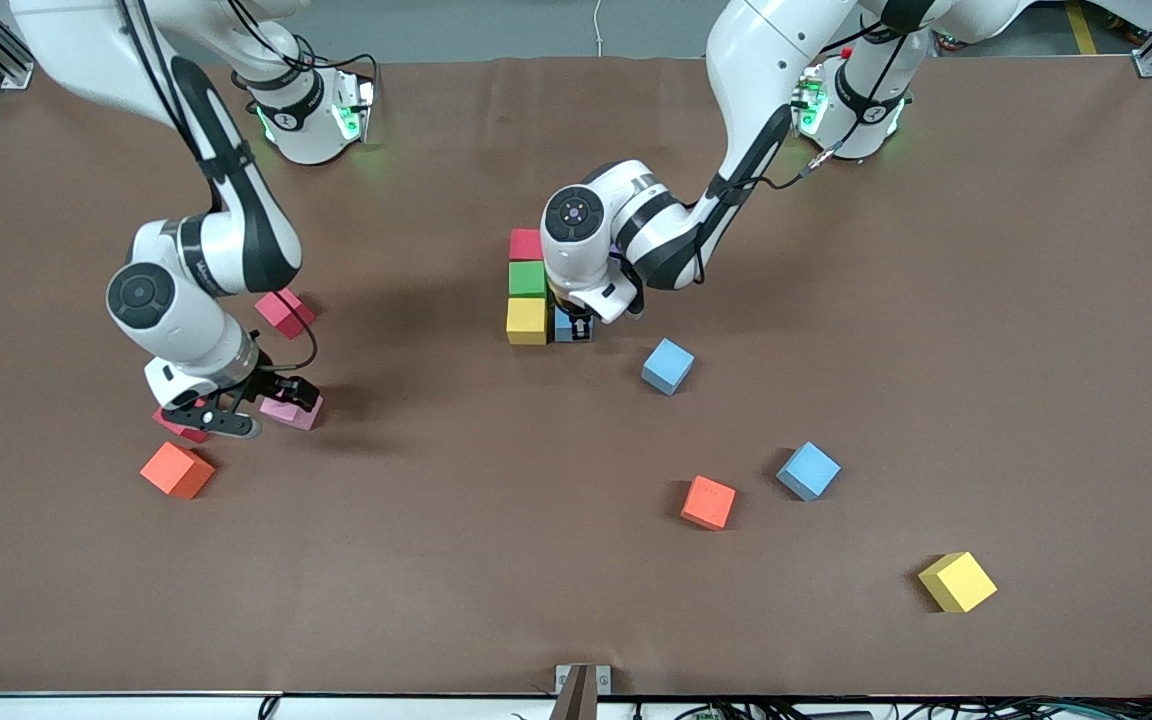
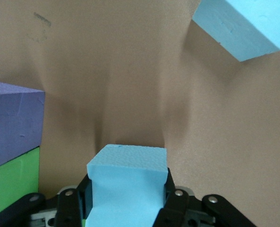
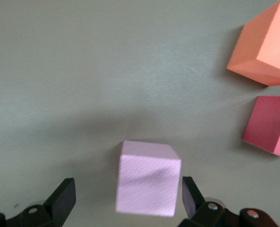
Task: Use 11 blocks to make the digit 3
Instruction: 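Release the yellow cube and reach the right gripper to the pink cube, then grasp the pink cube with the right gripper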
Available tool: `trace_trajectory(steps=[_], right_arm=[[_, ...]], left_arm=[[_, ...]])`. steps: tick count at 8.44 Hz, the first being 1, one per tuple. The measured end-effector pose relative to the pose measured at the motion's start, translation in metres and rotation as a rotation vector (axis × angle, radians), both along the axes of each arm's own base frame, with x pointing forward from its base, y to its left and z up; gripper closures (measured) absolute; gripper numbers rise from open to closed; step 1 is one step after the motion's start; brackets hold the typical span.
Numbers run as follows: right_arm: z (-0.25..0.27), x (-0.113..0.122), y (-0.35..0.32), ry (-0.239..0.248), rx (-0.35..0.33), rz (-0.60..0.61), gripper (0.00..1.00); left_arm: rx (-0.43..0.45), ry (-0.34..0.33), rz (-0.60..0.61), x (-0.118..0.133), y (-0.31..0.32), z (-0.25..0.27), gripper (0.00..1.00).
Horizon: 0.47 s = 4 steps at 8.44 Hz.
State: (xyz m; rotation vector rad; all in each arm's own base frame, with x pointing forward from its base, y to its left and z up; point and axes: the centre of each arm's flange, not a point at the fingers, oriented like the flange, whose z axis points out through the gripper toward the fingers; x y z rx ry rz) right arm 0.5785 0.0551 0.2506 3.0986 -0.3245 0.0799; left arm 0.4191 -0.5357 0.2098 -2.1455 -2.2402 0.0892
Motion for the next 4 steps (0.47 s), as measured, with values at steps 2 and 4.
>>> trace_trajectory(steps=[2,4], right_arm=[[-0.028,-0.016,-0.011,-0.024,0.02,-0.039,0.0],[-0.044,-0.032,-0.007,-0.02,0.034,-0.053,0.0]], left_arm=[[-0.005,-0.005,0.0,0.001,-0.002,0.002,0.43],[-0.007,-0.007,0.001,0.003,-0.003,0.003,0.43]])
